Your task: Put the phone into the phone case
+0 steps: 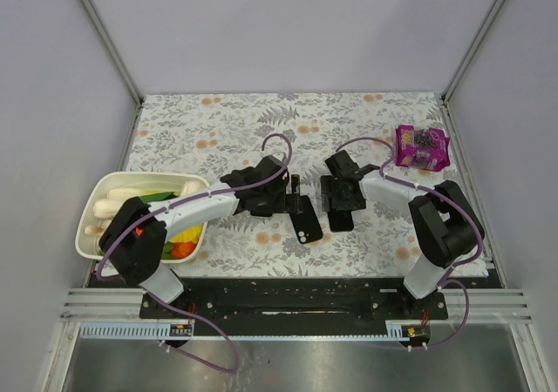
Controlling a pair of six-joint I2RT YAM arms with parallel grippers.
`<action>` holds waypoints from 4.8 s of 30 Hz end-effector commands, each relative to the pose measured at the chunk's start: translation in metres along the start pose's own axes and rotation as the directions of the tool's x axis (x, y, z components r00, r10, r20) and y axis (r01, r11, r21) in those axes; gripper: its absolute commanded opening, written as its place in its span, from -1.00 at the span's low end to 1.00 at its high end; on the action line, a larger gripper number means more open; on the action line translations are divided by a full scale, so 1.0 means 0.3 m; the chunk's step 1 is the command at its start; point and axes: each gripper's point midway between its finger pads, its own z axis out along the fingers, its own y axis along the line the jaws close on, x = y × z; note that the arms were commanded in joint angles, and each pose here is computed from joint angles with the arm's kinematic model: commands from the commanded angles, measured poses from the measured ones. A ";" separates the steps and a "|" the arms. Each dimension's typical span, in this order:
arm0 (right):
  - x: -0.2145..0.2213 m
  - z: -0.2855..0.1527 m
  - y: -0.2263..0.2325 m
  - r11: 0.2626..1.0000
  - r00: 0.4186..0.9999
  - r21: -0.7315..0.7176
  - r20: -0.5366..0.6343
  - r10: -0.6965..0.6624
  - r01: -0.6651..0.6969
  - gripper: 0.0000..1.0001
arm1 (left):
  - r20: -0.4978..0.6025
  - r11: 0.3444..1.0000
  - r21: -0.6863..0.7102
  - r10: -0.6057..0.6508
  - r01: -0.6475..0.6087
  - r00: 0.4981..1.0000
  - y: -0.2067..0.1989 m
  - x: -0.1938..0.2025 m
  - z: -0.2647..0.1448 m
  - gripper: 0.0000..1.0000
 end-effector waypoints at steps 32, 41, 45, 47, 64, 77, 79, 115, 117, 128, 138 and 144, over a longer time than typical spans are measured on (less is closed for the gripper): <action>0.021 -0.089 0.021 0.986 0.990 -0.098 0.008 0.139 -0.137 0.30 | -0.075 0.988 -0.057 0.139 -0.143 0.987 -0.061 0.036 0.217 -0.06; 0.007 -0.126 0.006 0.979 0.984 -0.116 0.039 0.172 -0.166 0.26 | -0.067 0.986 -0.026 0.162 -0.164 0.984 -0.123 -0.008 0.235 -0.08; -0.005 -0.142 0.011 0.974 0.980 -0.131 0.053 0.192 -0.184 0.23 | -0.057 0.987 -0.039 0.154 -0.156 0.986 -0.122 -0.022 0.226 -0.08; -0.011 -0.150 0.028 0.968 0.977 -0.155 0.053 0.206 -0.196 0.20 | -0.038 0.987 -0.061 0.147 -0.150 0.988 -0.108 -0.034 0.207 -0.08; -0.068 -0.202 0.273 0.926 0.966 -0.313 0.079 0.248 -0.212 0.11 | 0.044 0.991 -0.121 0.059 -0.054 0.997 0.049 -0.073 0.079 -0.04; -0.090 -0.176 0.319 0.928 0.958 -0.297 0.104 0.266 -0.225 0.13 | 0.034 0.993 -0.107 0.056 -0.053 0.998 0.057 -0.062 0.081 -0.04; -0.088 -0.173 0.333 0.928 0.959 -0.300 0.104 0.262 -0.221 0.13 | 0.034 0.993 -0.103 0.058 -0.054 0.998 0.054 -0.062 0.080 -0.05; -0.086 -0.216 0.266 0.954 0.954 -0.231 0.186 0.236 -0.191 0.75 | -0.004 0.997 -0.059 0.051 -0.051 0.999 0.039 -0.016 0.105 -0.06; -0.074 -0.211 0.238 0.954 0.952 -0.222 0.182 0.245 -0.203 0.70 | -0.012 0.997 -0.049 0.057 -0.058 0.998 0.024 -0.005 0.114 -0.08; 0.014 -0.133 0.194 0.933 0.955 -0.252 0.084 0.284 -0.255 0.38 | -0.036 0.997 -0.033 0.069 -0.070 0.997 -0.042 0.002 0.188 -0.14; 0.042 -0.084 0.221 0.905 0.951 -0.315 0.021 0.308 -0.286 0.14 | -0.049 0.996 -0.034 0.084 -0.086 0.995 -0.062 0.001 0.220 -0.17; 0.042 -0.071 0.230 0.893 0.948 -0.336 0.003 0.318 -0.299 0.04 | -0.057 0.994 -0.040 0.095 -0.098 0.994 -0.068 0.001 0.232 -0.20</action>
